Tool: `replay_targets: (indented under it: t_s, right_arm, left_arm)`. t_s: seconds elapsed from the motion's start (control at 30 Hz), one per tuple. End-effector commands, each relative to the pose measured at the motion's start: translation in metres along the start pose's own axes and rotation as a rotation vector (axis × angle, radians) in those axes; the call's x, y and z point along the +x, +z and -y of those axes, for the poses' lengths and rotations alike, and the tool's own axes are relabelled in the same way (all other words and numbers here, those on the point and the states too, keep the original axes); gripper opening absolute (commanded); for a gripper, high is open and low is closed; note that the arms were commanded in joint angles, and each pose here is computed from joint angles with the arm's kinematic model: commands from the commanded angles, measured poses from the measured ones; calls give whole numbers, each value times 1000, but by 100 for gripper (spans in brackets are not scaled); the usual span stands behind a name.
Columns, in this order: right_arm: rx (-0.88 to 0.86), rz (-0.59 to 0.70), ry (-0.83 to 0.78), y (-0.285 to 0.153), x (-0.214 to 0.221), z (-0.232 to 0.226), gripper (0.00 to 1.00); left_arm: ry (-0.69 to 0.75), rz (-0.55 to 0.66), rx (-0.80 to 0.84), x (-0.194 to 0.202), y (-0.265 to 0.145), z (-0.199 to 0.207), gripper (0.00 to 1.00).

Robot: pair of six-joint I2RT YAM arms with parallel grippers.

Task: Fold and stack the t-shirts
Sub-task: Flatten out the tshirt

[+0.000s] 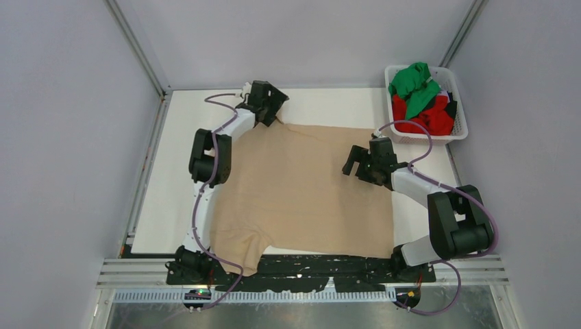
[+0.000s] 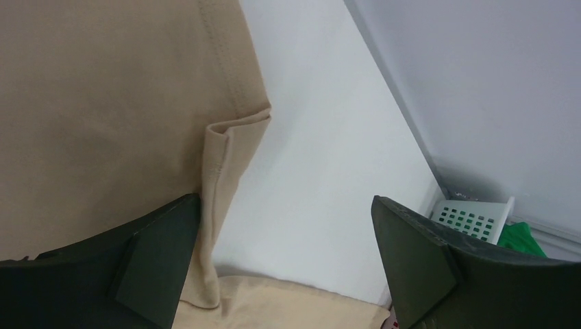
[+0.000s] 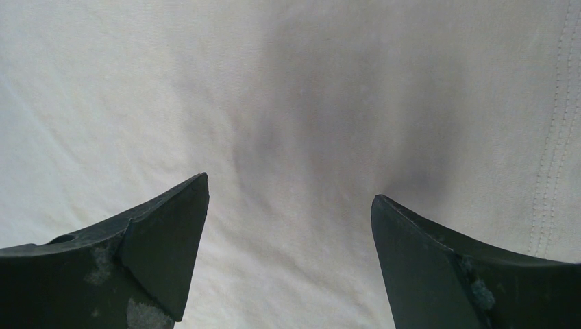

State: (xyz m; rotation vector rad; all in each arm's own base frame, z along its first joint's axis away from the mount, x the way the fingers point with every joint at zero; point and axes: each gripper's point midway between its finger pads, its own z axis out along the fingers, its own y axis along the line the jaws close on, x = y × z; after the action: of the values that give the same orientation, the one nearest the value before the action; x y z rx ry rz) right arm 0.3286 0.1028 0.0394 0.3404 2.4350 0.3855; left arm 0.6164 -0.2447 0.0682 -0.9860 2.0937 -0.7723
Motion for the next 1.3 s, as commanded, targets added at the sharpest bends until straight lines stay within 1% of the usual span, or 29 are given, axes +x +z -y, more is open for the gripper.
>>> replay_targets:
  t_s: [0.0, 0.33, 0.43, 0.5, 0.57, 0.63, 0.67, 0.7, 0.73, 0.77, 0.8, 0.87, 0.9, 0.93, 1.03, 1.1, 1.13, 1.17, 1.2, 1.27]
  right_arm:
    - [-13, 33, -12, 2, -12, -4, 96]
    - [-5, 32, -12, 3, -12, -2, 95]
    - [-6, 41, -12, 1, -15, -2, 96]
    - [-11, 56, -11, -3, -20, -4, 95]
    - [-17, 67, -16, -7, -24, -7, 95]
    - [-12, 73, -24, -12, -27, -7, 95]
    - [7, 63, -27, -15, -26, -5, 95]
    - [15, 61, -36, -18, -27, -3, 95]
    - [66, 58, -40, -22, -27, 5, 95]
    - [91, 69, -49, -25, -31, 9, 95]
    - [113, 49, -53, -28, -26, 13, 95]
    - [144, 42, -61, -34, -26, 18, 95]
    - [162, 51, -64, -36, -29, 21, 96]
    - [176, 42, -66, -38, -27, 23, 95]
    - [196, 52, -71, -40, -32, 26, 95]
    - [198, 47, -77, -39, -33, 25, 95]
    - [207, 32, -79, -37, -31, 27, 95]
    - [201, 31, -79, -36, -33, 25, 95]
    - [204, 15, -77, -32, -30, 26, 95]
    - [181, -4, -73, -27, -28, 22, 95]
  left_arm:
    - [-1, 16, 85, 7, -1, 40, 100]
    - [-20, 15, 137, 19, 20, 65, 100]
    - [-4, -16, 183, 16, 11, 82, 99]
    - [47, -28, 218, 11, -8, 95, 100]
    - [136, -38, 274, 4, -39, 116, 100]
    - [272, -62, 309, 1, -80, 131, 100]
    - [351, -64, 314, -2, -107, 136, 100]
    - [416, -70, 277, -3, -125, 125, 100]
    - [488, -70, 233, -5, -145, 110, 100]
    - [529, -65, 184, -7, -163, 93, 100]
    - [569, -64, 134, -8, -180, 73, 100]
    - [638, -68, 26, -8, -211, 27, 100]
    - [657, -60, -7, -11, -232, 12, 100]
    - [669, -93, -87, -3, -238, -25, 100]
    - [674, -158, -210, 7, -258, -88, 100]
    - [659, -174, -263, 10, -261, -119, 100]
    - [629, -186, -278, 11, -261, -132, 100]
    - [594, -201, -263, 12, -257, -138, 100]
    - [536, -249, -214, 20, -253, -142, 99]
    - [437, -276, -157, 21, -242, -146, 100]
